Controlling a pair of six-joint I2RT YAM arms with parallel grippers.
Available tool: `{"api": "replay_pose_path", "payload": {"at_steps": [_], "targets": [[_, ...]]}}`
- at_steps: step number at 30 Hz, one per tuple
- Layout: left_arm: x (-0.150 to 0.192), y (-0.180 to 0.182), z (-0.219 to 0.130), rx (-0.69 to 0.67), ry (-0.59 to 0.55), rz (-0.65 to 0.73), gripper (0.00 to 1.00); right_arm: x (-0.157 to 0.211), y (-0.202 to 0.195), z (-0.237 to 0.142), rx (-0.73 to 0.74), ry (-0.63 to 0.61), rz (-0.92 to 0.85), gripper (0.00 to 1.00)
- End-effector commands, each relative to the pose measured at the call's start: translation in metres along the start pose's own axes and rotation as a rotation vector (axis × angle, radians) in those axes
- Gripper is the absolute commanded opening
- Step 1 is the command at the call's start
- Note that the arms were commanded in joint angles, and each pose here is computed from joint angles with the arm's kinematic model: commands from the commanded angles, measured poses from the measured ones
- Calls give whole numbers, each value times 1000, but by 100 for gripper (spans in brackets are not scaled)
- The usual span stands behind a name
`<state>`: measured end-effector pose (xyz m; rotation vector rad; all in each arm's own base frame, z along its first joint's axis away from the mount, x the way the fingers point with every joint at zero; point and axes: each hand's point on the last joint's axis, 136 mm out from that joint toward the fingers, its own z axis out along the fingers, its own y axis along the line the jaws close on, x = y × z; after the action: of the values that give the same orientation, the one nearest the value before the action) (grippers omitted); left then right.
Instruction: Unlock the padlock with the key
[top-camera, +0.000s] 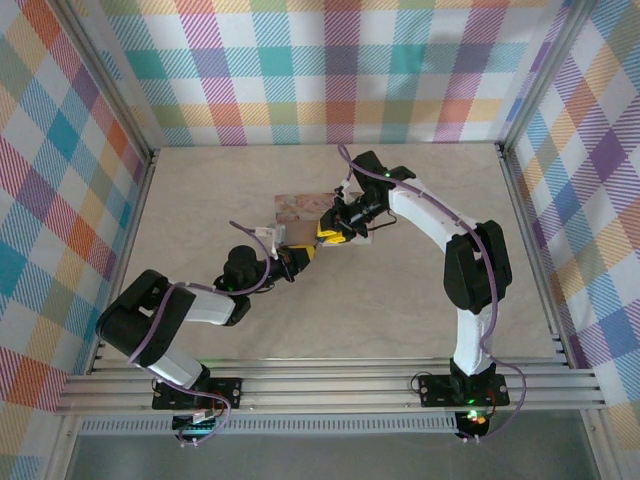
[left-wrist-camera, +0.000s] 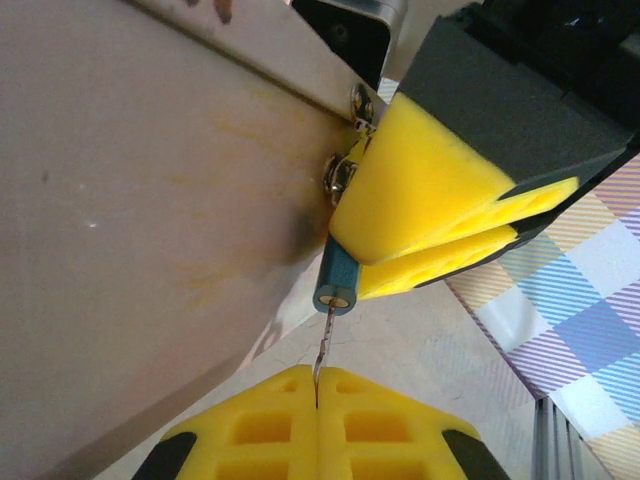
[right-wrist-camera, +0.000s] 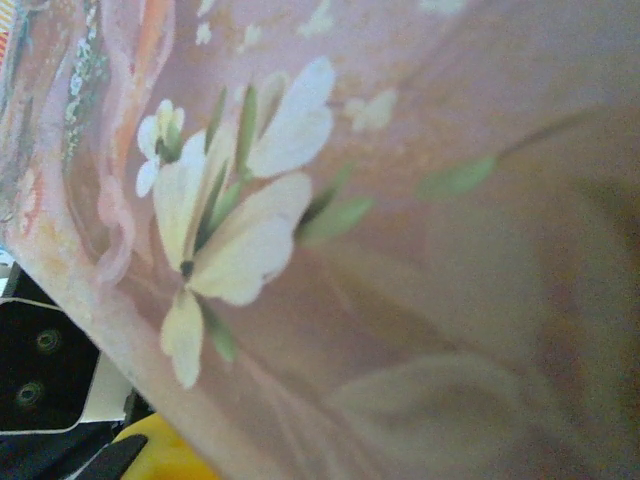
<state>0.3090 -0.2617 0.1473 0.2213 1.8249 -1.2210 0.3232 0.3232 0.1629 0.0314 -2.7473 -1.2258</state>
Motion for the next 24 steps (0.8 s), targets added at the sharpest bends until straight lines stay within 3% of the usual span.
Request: {"api": "replay_pose_path", "payload": {"at_steps": [1, 15, 24], "targets": [[-18, -13, 8, 56, -61, 28, 0, 12, 24, -7, -88, 50, -24, 0], [-29, -23, 18, 81, -45, 37, 0, 16, 16, -7, -28, 75, -29, 0], [-33, -25, 26, 117, -54, -37, 0, 16, 18, -8, -38, 71, -45, 0]]}}
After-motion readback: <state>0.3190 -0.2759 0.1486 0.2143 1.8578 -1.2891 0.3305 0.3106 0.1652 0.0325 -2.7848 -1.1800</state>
